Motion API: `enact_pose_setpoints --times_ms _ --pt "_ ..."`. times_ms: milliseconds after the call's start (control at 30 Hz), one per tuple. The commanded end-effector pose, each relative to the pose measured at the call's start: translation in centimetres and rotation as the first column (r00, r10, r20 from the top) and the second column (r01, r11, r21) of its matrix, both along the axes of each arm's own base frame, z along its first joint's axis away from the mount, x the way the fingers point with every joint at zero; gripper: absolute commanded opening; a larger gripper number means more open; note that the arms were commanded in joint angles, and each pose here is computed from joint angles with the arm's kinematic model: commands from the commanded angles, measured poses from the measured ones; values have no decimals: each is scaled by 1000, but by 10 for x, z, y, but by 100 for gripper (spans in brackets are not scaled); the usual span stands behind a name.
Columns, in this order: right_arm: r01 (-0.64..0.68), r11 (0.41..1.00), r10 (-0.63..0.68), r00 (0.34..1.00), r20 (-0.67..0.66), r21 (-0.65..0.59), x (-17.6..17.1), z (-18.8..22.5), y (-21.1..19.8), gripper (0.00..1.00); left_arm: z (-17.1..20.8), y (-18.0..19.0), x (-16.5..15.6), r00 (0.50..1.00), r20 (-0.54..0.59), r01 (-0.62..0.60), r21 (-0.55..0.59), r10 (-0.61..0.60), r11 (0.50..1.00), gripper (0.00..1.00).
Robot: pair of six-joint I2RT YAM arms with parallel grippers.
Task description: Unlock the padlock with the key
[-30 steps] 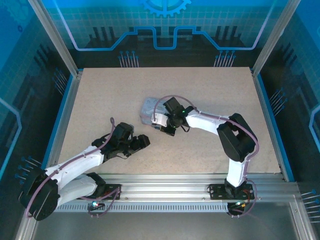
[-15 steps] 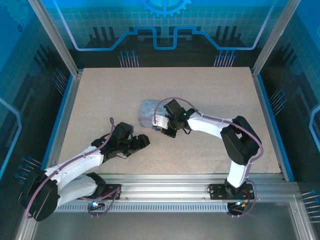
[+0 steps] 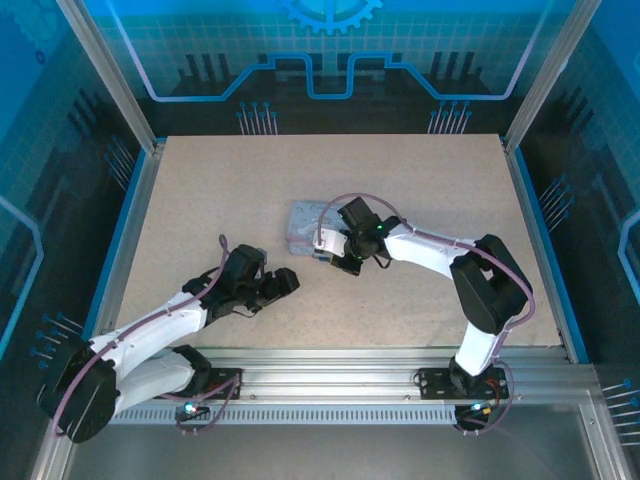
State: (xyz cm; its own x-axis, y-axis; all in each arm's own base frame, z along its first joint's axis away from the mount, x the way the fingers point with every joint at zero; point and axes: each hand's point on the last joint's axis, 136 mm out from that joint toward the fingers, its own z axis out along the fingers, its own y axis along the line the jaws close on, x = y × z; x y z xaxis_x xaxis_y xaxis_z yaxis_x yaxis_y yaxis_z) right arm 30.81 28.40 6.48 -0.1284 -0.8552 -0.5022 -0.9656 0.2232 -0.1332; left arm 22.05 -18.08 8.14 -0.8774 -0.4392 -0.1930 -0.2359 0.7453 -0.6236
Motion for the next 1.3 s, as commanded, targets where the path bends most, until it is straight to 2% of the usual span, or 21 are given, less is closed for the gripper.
enact_pose_setpoints --times_ms 0,100,233,467,600,900,1033,1267 --pt "-3 1000 2 1000 -10 -2 1 3 -4 0 2 5 7 999 20 -35 13 34 999 81" --pt "3 1000 -3 1000 -10 22 -2 6 -2 0 8 9 19 997 51 -65 35 63 997 85" --pt "4 999 -4 1000 -11 39 -6 7 0 0 26 17 51 985 120 -127 37 122 991 90" --pt "-6 999 6 1000 -6 46 -13 9 3 0 51 16 119 973 181 -152 29 144 988 89" --pt "-11 998 12 1000 -8 54 -18 11 4 0 44 9 143 979 157 -135 45 126 990 83" --pt "3 1000 -3 1000 -6 26 -20 7 -1 0 13 -1 158 992 86 -98 56 93 994 54" --pt "28 999 -28 1000 -12 30 -18 9 -5 0 -5 3 153 995 49 -92 92 88 991 48" --pt "52 999 -52 999 1 13 -20 10 -16 0 -16 11 151 995 34 -96 126 92 987 43"
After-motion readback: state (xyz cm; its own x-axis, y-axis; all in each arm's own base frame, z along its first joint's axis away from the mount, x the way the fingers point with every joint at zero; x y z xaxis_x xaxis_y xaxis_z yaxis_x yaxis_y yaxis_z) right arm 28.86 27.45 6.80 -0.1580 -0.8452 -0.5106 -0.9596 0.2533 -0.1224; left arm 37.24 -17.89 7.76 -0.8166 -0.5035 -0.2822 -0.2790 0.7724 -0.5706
